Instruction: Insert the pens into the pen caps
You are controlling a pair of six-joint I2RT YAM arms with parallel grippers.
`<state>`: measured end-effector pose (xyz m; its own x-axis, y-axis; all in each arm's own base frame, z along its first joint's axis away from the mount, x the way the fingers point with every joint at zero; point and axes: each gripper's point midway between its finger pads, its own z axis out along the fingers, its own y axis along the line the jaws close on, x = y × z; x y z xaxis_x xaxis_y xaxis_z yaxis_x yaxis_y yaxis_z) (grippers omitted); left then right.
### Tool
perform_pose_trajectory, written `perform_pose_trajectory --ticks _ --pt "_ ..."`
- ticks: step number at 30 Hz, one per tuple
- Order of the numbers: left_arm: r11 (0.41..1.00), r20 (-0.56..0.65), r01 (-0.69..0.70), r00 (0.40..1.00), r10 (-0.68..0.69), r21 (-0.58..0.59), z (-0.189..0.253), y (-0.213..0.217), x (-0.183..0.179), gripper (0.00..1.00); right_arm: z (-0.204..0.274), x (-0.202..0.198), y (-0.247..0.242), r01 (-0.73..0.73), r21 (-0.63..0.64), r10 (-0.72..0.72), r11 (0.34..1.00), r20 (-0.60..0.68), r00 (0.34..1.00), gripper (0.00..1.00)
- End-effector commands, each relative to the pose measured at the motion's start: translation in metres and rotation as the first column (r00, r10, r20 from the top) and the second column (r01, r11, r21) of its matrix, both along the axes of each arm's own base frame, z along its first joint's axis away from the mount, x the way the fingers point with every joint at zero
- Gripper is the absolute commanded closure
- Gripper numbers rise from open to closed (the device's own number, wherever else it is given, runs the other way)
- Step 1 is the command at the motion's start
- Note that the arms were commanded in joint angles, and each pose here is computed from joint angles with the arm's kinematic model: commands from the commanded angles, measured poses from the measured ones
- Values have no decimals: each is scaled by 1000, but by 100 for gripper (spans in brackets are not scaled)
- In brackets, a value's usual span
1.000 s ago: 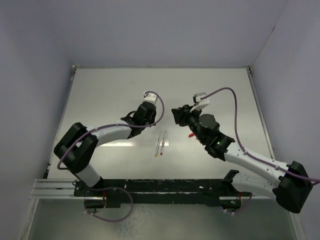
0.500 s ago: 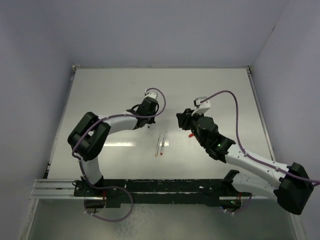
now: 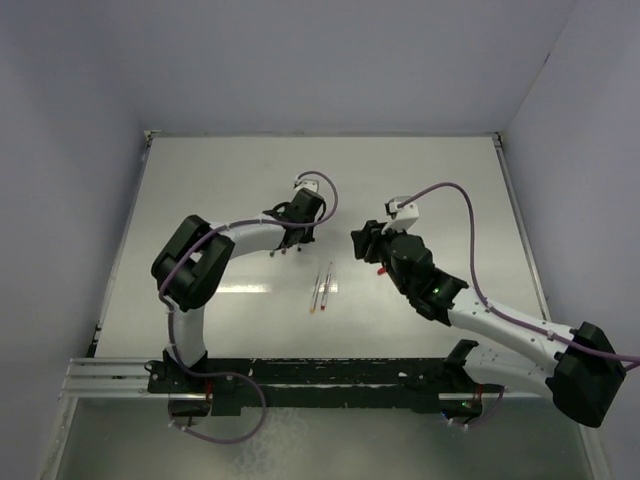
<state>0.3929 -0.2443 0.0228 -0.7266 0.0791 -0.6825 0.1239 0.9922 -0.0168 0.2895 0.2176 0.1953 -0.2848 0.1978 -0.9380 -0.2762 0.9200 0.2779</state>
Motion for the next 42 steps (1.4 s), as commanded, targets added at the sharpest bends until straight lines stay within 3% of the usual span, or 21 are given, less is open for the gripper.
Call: perform_pose_trajectory --ticks 1,5,12,14,24,32,42 --pt "999 -16 -34 999 34 12 -1 5 4 79 3 5 -4 50 20 -50 999 -2 999 39" --pt "999 21 -32 999 32 -4 18 3 9 76 -2 10 -10 93 -21 -94 995 -16 995 26" --pt "998 114 0 993 7 -55 72 -1 15 74 -17 15 -33 228 -20 -229 973 -50 972 16" --pt "997 131 14 991 -4 -79 83 -2 11 74 -23 16 -39 251 -18 -251 968 -74 965 20" --pt "986 118 72 992 -54 -149 87 -3 -39 74 -54 26 -75 333 39 -317 942 -216 923 63" --pt "981 59 171 984 -166 -89 59 -21 -111 73 -76 24 -97 422 20 -400 906 -283 872 51" --pt "962 13 238 971 -239 -136 48 -27 -146 67 -87 19 -108 469 0 -447 883 -306 841 47"
